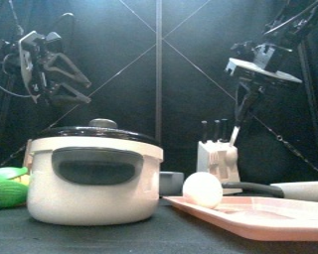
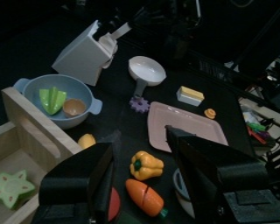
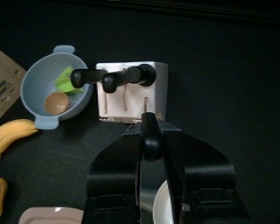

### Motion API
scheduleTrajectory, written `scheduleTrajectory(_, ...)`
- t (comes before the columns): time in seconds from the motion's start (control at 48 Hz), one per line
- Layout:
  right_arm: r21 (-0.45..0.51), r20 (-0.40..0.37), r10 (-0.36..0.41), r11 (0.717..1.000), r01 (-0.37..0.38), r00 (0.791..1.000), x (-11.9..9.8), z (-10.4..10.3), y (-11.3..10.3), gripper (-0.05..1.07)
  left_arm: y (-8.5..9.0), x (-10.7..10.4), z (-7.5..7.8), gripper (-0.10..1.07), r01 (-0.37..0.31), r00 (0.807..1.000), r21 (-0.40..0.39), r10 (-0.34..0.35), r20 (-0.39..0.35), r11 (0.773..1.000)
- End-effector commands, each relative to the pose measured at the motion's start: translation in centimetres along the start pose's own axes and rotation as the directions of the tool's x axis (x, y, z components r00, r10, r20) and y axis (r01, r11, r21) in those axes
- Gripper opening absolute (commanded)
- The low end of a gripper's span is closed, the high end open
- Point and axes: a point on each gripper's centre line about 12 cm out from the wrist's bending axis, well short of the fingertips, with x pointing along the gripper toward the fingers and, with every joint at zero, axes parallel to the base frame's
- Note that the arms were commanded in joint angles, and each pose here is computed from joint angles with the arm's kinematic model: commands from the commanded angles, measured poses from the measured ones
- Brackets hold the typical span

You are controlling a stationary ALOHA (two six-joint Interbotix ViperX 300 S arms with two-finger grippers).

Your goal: Pull out pairing knife

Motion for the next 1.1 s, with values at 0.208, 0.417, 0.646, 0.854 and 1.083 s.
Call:
scheduleTrajectory(0.208,0.043,0.013,0.093,0.995,-0.094,0.996,-2.4,1.0,-1.8,0.47,-0.1,0.1,0.4,0.84,0.003,1.000,0.002,-0.003,0.012,1.000)
scheduleTrajectory(0.417,0.061,0.016,0.132,0.989,-0.132,0.991,-3.3,1.3,-3.1,0.47,-0.1,0.1,0.5,0.84,0.003,1.000,0.002,-0.003,0.013,1.000)
scheduleTrajectory(0.646,0.075,0.015,0.186,0.980,-0.187,0.982,-4.4,1.4,-4.0,0.47,-0.1,0.1,0.4,0.84,0.003,1.000,0.002,-0.003,0.012,1.000)
scheduleTrajectory(0.854,0.071,0.015,0.237,0.969,-0.237,0.971,-5.4,1.5,-3.9,0.47,0.1,0.1,0.4,0.84,-0.005,1.000,0.000,0.005,0.012,1.000)
scheduleTrajectory(1.083,-0.023,0.071,0.352,0.936,-0.351,0.933,-7.4,1.3,-2.6,0.47,0.1,0.1,0.3,0.84,-0.006,1.000,0.000,0.006,0.009,1.000)
